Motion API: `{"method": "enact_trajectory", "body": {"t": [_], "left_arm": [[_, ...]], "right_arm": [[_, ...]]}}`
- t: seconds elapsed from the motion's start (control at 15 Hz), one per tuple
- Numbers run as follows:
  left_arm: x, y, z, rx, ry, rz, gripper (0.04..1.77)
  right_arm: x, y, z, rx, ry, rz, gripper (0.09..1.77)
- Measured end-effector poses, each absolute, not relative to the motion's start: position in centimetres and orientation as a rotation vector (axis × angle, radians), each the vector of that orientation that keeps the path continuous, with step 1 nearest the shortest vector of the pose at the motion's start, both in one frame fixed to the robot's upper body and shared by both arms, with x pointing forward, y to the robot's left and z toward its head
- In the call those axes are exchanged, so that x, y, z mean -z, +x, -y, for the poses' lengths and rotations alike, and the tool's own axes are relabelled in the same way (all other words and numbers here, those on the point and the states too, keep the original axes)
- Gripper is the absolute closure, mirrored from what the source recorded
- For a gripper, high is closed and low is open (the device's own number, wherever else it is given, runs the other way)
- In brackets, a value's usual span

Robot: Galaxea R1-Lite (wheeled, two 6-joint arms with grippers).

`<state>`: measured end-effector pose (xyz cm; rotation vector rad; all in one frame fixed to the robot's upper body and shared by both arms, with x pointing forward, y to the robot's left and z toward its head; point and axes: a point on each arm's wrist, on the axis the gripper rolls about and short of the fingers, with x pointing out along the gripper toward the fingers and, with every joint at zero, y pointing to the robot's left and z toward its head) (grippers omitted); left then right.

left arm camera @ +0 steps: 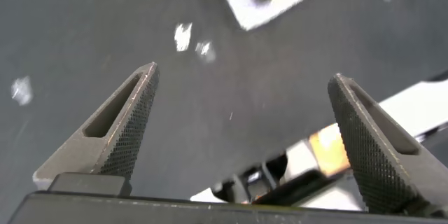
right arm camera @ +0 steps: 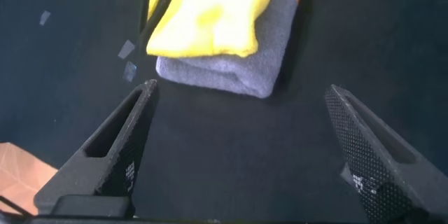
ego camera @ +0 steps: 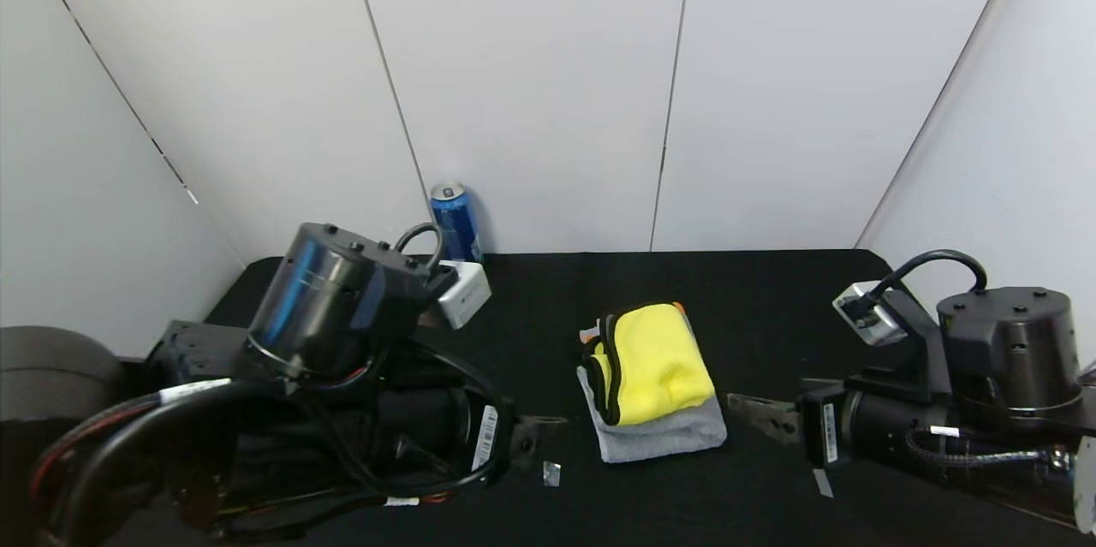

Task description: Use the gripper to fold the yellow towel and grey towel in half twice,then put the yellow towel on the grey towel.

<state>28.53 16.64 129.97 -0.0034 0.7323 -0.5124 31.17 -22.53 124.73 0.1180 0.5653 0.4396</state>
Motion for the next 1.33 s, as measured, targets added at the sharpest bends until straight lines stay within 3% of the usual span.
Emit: {"method": "enact_trajectory", "body": {"t": [0.67,1.33], "left_arm": [[-131.9,23.1,-22.5,0.478,-0.002,-0.704,0.10],[-132.5,17.4,-29.1,0.372,0.018,-0.597,0.09]], "right_arm": [[-126.5,25.9,27.2,-0.341,0.149,-0.553,0.16],[-128.2,16.7,32.3,-0.239,0.223,-0.452,0.16]]}}
